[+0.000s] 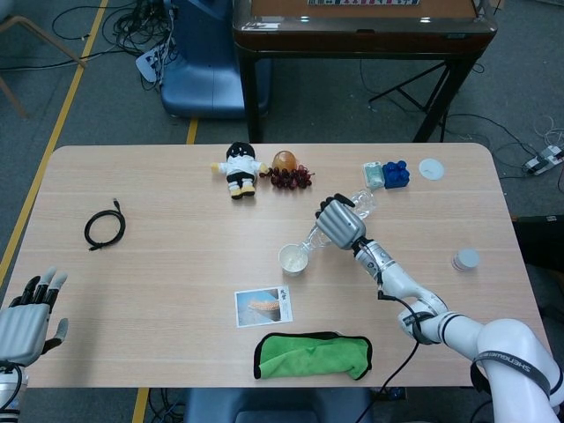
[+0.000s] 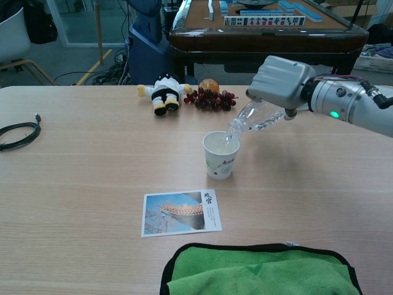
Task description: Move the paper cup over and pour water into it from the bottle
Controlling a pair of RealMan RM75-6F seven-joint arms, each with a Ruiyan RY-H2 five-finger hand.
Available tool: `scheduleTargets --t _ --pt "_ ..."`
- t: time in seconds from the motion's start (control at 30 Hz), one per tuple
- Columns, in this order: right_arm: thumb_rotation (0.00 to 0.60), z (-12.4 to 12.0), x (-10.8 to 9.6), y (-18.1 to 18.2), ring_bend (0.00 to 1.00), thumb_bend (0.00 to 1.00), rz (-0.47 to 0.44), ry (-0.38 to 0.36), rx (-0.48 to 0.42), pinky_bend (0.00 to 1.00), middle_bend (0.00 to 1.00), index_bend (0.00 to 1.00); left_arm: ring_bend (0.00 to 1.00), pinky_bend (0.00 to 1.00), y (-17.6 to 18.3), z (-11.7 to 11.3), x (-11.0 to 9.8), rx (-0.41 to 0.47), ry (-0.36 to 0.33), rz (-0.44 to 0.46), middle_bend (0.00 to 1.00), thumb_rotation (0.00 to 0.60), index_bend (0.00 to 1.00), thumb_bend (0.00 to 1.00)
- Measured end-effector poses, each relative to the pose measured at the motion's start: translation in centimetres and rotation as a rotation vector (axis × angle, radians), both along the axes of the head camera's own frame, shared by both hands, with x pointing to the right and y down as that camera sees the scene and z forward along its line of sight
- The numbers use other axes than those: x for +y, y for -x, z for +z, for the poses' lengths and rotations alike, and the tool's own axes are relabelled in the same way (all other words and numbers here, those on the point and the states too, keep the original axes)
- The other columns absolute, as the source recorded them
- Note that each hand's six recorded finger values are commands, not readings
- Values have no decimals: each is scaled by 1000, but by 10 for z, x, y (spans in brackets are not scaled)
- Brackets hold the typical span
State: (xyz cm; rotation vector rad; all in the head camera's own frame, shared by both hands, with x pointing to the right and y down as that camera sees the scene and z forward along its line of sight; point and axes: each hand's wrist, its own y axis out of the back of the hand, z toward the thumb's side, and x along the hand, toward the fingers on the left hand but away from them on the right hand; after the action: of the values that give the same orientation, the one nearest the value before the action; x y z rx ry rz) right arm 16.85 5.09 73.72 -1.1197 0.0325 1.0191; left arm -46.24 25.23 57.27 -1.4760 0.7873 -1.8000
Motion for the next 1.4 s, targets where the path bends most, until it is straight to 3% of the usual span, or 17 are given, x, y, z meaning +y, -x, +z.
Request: scheduleTargets --t 0.8,1.17,1.4 --pt "600 -2 -2 -2 574 90 -3 -19 12 644 635 669 47 270 1 2 1 -2 9 -1 26 600 98 394" --pt "600 3 2 -8 574 91 158 84 -107 644 634 669 47 270 0 1 1 5 9 -6 26 600 98 394" --pt "600 3 1 -13 574 91 319 177 -262 644 634 669 47 270 1 2 1 1 14 -6 26 600 98 395"
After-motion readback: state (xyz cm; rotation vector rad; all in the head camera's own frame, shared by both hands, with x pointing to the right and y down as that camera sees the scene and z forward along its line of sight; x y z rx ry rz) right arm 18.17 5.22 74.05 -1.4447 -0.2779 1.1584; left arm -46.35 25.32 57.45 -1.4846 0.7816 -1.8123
